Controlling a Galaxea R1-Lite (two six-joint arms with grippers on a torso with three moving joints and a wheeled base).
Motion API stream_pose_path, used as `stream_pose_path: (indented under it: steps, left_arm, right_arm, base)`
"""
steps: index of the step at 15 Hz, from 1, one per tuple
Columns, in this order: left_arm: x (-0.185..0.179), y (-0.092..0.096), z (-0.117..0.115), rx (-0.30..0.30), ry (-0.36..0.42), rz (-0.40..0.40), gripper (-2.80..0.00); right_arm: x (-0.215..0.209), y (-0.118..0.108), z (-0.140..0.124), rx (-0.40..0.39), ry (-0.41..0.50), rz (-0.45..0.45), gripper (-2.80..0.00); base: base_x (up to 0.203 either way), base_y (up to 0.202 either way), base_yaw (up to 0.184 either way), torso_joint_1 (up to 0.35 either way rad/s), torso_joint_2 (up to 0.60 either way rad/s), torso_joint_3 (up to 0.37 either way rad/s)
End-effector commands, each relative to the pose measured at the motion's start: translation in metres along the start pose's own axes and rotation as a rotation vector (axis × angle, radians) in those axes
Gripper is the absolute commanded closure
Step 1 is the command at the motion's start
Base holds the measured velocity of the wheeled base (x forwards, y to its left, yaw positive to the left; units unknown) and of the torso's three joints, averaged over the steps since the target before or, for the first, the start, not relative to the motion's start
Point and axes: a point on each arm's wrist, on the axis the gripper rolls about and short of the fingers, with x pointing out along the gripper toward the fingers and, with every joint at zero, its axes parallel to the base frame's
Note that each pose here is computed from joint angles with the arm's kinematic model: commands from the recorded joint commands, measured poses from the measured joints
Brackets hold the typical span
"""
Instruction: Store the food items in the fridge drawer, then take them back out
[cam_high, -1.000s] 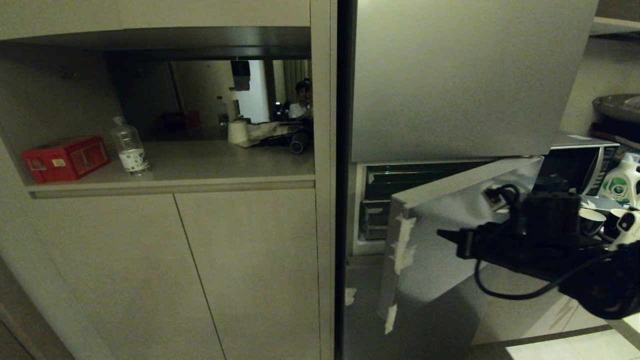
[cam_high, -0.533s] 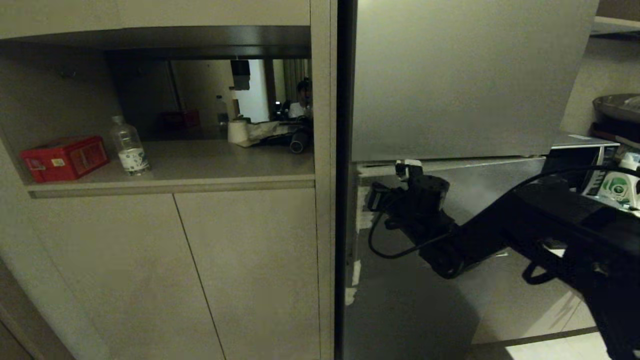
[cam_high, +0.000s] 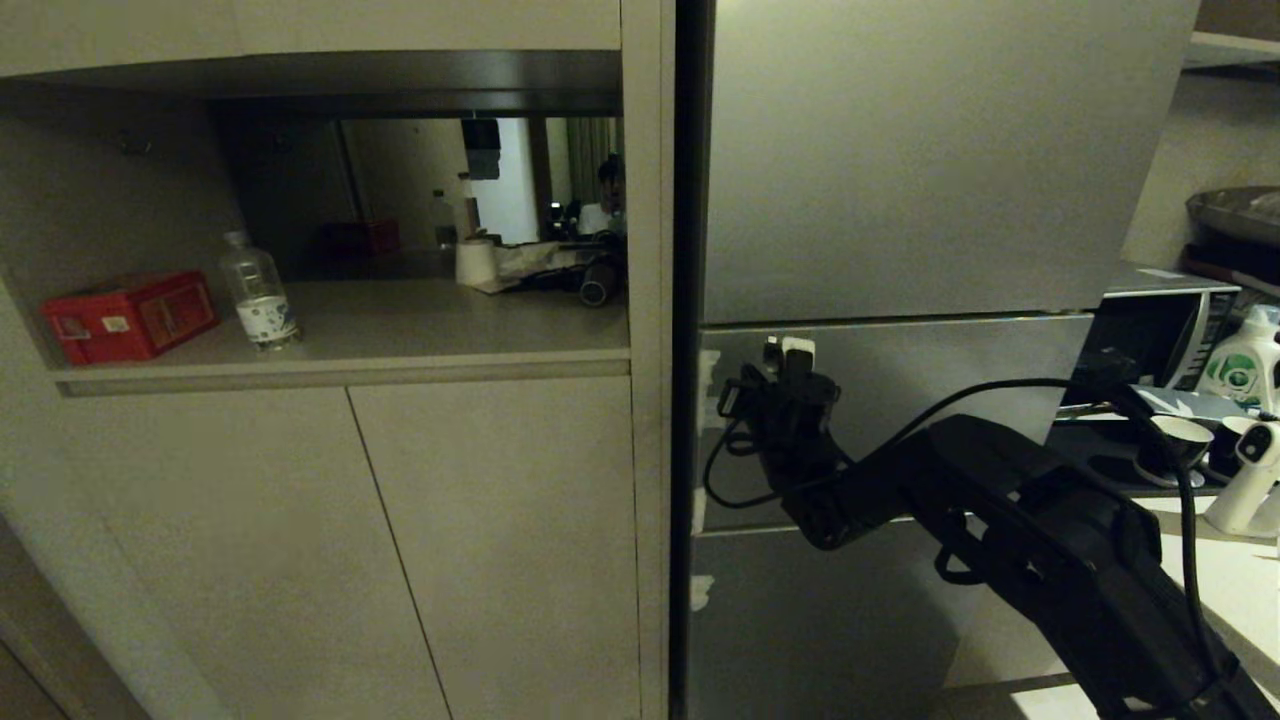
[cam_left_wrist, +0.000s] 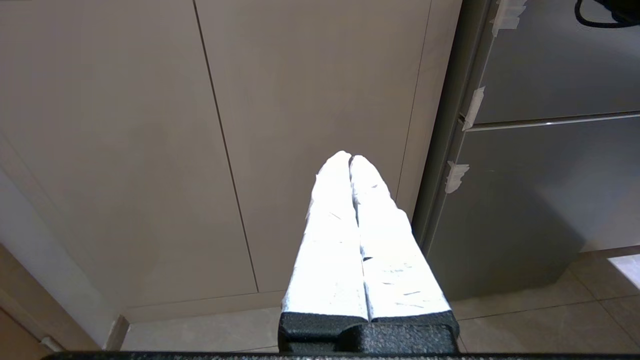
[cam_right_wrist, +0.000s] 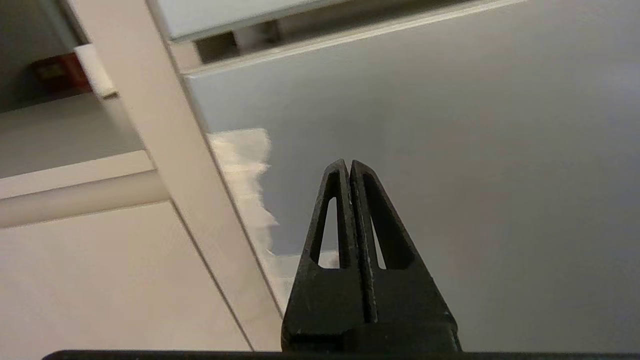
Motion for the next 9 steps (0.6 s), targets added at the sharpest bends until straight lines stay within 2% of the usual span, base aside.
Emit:
stream_pose_path:
  steps: [1,3,5,6,7,9]
  left_arm:
    - [0.0,0.0,0.0,0.0,0.001,0.001,0.0]
    - [0.0,0.0,0.0,0.0,0.001,0.001,0.0]
    - [0.0,0.0,0.0,0.0,0.001,0.001,0.0]
    - [0.0,0.0,0.0,0.0,0.001,0.001,0.0]
    - [0.0,0.0,0.0,0.0,0.001,0.001,0.0]
    - [0.0,0.0,0.0,0.0,0.001,0.001,0.0]
  right_arm:
    - [-0.007,-0.001,0.01,0.001,-0.003,-0.007,0.0]
    - [-0.012,-0.001,0.018,0.0,0.002,-0.004,0.0]
    - [-0.034,-0.002,0.055,-0.017,0.045,-0.003,0.0]
    - [-0.051,-0.001,0.091,-0.016,0.043,0.005,0.0]
    - [-0.075,-0.001,0.139,-0.015,0.025,0.017,0.0]
    - [-0.146,-0.012,0.229,-0.025,-0.015,0.045,0.0]
  base:
    - [0.0,0.0,0.0,0.0,0.0,0.0]
    - [0.0,0.0,0.0,0.0,0.0,0.0]
    - [0.0,0.0,0.0,0.0,0.0,0.0]
    - [0.0,0.0,0.0,0.0,0.0,0.0]
    - [0.0,0.0,0.0,0.0,0.0,0.0]
    - [0.0,0.0,0.0,0.0,0.0,0.0]
